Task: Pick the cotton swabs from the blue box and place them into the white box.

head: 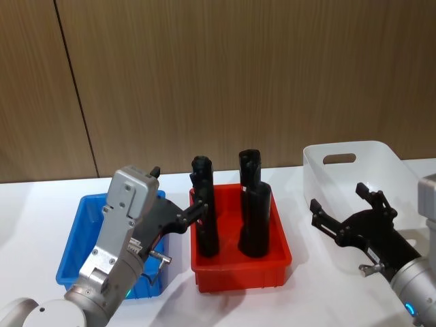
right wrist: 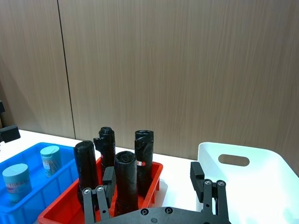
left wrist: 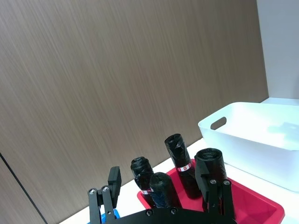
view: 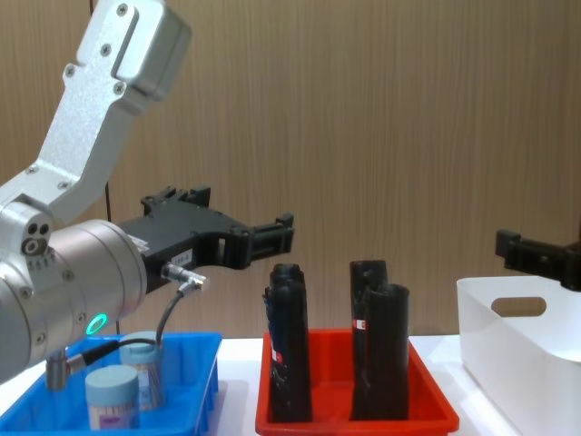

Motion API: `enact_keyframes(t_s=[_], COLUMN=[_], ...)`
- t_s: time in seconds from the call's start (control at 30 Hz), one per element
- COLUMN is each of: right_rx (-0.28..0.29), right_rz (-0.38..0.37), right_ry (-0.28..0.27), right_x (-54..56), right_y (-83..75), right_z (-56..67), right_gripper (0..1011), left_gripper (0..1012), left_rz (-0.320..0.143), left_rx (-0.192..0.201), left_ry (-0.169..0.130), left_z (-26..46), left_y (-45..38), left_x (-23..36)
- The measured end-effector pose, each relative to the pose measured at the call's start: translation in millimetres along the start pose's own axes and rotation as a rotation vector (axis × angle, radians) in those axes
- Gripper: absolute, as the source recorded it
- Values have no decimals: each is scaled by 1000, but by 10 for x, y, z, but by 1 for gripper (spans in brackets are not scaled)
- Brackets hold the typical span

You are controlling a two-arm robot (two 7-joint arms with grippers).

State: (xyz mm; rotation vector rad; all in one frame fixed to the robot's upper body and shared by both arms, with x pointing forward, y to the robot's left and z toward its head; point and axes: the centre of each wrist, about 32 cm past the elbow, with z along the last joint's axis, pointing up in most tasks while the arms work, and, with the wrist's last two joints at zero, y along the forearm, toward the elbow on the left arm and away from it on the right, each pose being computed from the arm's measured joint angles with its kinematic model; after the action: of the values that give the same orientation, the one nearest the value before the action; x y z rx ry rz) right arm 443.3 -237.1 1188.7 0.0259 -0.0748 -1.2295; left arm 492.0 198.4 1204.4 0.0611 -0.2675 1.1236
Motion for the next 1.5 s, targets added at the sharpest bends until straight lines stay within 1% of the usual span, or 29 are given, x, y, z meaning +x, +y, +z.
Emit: enact_keyframes(t_s=[1.5], right_rx=[0], right_rz=[0], right_ry=[0], right_x=[0], right_y=[0], right_z=[0], right_gripper=[1002], left_gripper=[1004], left_rz=[0], left_rx=[0], left_ry=[0], left_z=[0], left_y=[0], left_x=[0])
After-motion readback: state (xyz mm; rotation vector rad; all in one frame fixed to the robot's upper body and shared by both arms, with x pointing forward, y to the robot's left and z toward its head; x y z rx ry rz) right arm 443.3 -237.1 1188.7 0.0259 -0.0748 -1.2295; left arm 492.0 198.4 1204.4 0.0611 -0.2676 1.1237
